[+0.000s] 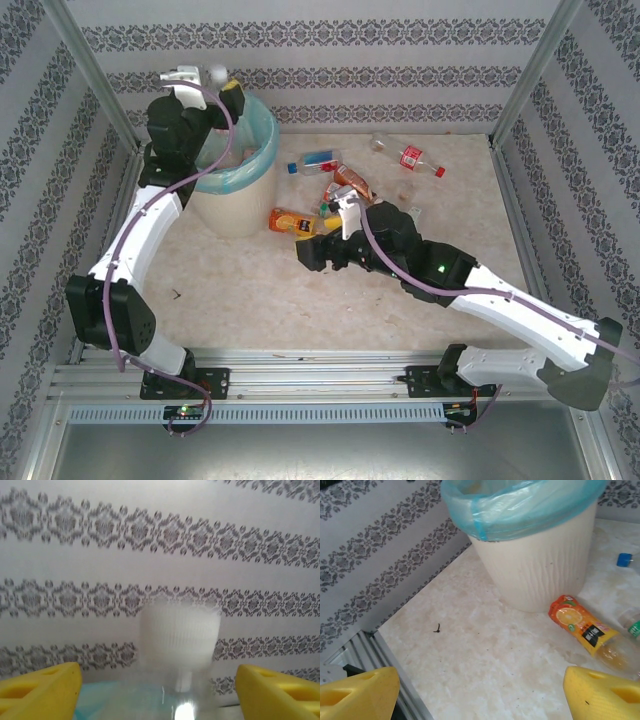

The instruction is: Put the plastic bottles in the bin

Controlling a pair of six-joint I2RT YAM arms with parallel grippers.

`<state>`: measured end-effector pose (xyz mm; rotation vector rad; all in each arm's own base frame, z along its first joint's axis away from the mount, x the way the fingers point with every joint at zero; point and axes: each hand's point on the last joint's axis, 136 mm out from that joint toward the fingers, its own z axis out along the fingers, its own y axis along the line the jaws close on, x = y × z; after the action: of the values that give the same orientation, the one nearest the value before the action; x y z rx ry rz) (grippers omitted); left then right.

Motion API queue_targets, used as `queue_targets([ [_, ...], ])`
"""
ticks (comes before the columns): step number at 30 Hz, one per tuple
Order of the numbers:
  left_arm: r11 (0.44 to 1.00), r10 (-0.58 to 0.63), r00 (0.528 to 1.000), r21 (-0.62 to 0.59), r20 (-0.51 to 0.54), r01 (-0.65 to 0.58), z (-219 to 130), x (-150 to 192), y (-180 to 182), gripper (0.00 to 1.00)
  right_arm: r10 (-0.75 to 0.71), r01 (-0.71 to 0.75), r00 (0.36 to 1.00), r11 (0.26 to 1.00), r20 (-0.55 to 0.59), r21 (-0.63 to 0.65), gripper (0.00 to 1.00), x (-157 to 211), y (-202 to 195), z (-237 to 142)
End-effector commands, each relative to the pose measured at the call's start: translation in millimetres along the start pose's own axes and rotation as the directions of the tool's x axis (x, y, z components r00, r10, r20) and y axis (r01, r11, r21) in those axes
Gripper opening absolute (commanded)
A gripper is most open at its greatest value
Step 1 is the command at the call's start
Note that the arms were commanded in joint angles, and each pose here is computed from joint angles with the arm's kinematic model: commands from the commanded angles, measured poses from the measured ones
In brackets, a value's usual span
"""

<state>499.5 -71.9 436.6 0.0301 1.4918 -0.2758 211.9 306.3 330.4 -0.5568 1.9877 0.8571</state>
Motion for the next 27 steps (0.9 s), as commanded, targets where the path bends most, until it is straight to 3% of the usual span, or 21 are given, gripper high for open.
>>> queue_targets([
  [1, 0.999, -0.038, 0.988, 0.024, 0.151, 0.034, -11, -34, -6, 0.92, 0.010, -0.013, 0.999, 0.999, 0.049, 0.051, 0.85, -7, -9, -10],
  [4, 0.999, -0.030, 0.984, 0.021, 0.178, 0.027, -20, -38, -6, 0.93, 0.000, -0.004, 0.998, 0.998, 0.064, 0.055, 0.86, -12, -8, -11],
  [6, 0.999, -0.031, 0.986, -0.001, 0.162, 0.032, -22, -38, -2, 0.88, -0.009, 0.005, 0.998, 0.998, 0.064, 0.060, 0.86, -13, -8, -9],
  [12, 0.997, -0.018, 0.996, -0.067, 0.082, 0.024, -28, -29, 7, 0.83, -0.025, 0.023, 0.999, 0.998, 0.047, 0.055, 0.86, -14, -5, 1],
  [20, 0.994, -0.038, 0.997, -0.102, -0.070, 0.031, -52, -8, 10, 0.69, -0.043, 0.043, 0.999, 0.997, 0.002, 0.065, 0.84, -9, -5, 14],
  [22, 0.993, -0.045, 0.990, -0.110, -0.131, 0.030, -59, -1, 10, 0.62, -0.061, 0.062, 0.998, 0.996, -0.019, 0.062, 0.83, -10, -3, 18],
  [24, 0.994, -0.050, 0.963, -0.103, -0.264, 0.024, -60, 23, 8, 0.60, -0.077, 0.079, 0.997, 0.996, -0.024, 0.051, 0.83, -13, 0, 23],
  [27, 0.995, -0.072, 0.869, -0.100, -0.490, 0.027, -58, 70, 8, 0.57, -0.095, 0.096, 0.995, 0.995, -0.032, 0.039, 0.83, -11, 2, 29],
])
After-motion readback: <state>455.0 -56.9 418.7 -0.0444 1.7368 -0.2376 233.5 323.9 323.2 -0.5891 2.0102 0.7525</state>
